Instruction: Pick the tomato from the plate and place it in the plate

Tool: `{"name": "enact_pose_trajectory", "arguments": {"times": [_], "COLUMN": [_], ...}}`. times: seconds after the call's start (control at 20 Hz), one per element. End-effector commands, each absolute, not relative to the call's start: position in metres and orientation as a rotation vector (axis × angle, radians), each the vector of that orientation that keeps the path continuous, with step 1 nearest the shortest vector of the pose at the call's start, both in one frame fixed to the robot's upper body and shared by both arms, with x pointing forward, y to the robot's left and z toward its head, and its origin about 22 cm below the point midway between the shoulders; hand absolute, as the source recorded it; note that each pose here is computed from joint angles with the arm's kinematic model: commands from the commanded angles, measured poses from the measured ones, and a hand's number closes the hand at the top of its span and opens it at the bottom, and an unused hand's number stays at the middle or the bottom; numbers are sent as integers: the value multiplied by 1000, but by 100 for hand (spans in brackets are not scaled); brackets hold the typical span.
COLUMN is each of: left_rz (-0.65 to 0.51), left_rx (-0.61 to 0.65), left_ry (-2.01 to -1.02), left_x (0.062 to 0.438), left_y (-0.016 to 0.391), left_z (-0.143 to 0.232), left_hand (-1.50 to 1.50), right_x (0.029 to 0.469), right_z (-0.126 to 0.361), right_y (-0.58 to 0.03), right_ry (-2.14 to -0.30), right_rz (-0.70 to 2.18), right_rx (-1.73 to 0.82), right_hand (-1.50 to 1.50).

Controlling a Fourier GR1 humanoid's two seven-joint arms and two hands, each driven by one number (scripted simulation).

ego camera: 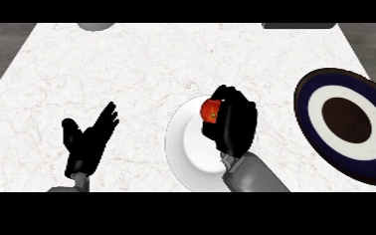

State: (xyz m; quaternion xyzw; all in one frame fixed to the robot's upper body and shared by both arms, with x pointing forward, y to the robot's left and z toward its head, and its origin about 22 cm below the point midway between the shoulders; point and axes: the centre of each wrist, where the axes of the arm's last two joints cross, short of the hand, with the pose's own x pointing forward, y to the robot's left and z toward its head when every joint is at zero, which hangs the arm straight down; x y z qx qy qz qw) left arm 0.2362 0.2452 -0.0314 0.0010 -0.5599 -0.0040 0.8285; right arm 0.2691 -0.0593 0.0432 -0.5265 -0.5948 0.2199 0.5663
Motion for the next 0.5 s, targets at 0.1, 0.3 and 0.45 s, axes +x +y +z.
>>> {"name": "enact_pose_trajectory", "arguments": {"times": [0.1, 0.3, 0.45], "left_rz": [2, -3, 12], "left_rx": [17, 10, 18], "left_ry": [-1189, -1178, -1187], "left_x": [233, 234, 222], "left_y": [243, 239, 246], "left_z": [-35, -36, -33], "left_hand": [0, 0, 0], "right_x": [259, 253, 246], "right_z": [75, 78, 88], "right_y": [-53, -69, -89], "right_ry": [-1521, -1540, -1506], "right_rz": [99, -89, -192], "right_rx": [-1348, -1347, -1385], "right_hand": [150, 150, 150]}}
